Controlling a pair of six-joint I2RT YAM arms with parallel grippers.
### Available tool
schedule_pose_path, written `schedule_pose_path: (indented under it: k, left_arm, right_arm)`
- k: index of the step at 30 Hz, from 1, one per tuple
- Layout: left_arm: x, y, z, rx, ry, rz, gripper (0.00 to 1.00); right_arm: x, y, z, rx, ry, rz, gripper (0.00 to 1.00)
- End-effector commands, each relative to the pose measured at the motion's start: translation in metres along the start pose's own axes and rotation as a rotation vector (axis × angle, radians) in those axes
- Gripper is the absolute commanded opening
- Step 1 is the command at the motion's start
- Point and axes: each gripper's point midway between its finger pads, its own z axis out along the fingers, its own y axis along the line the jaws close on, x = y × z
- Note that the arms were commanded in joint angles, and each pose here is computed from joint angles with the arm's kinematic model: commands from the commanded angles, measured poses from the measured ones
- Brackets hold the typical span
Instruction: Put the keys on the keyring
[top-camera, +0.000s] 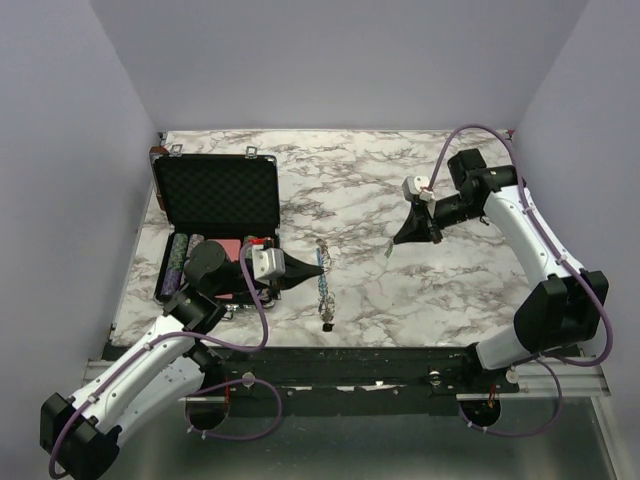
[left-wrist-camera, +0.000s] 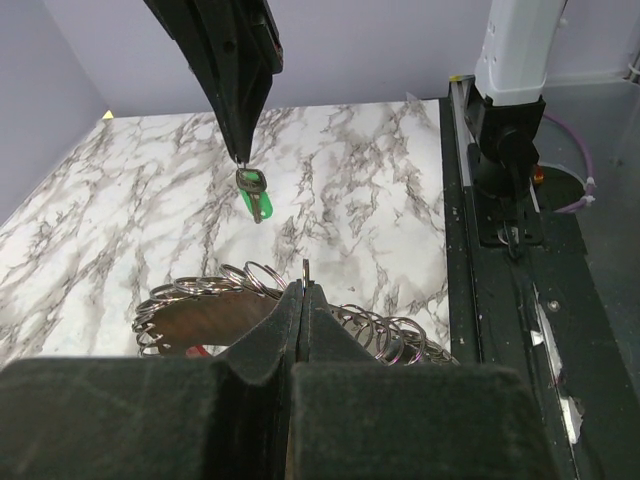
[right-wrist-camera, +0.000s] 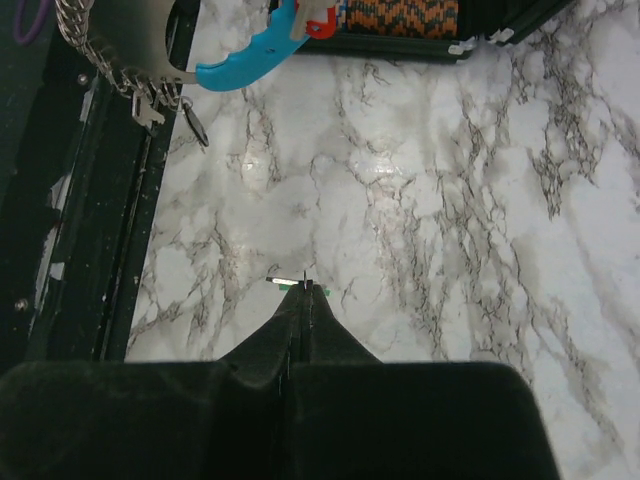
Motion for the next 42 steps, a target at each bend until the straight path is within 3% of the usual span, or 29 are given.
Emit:
schedule_pose_path:
  k: [1,17,27,42]
  left_arm:
    - [-0.023,0.006,0.001,-0.023,-0.072,0.053,0.00]
    - [-0.039,0.028,0.007,-0.040,-0.044,0.144,0.00]
    - [-0.021,0.034,0.005,-0.059,-0.025,0.140,0.00]
    - [-0.010,0.017,0.006,-0.004,-0.049,0.237,0.00]
  right_arm:
    - [-0.012,0.022,0.004,-0.097,0.018,-0.070,0.00]
    - [-0.056,0.031,0.014,-0.126,0.071,-0.263,0.00]
    - [-0.044,0.056,0.029,-0.203,0.133,-0.267,0.00]
    - [-0.076,0.080,0.044,-0.263,0.010,-0.452,0.01]
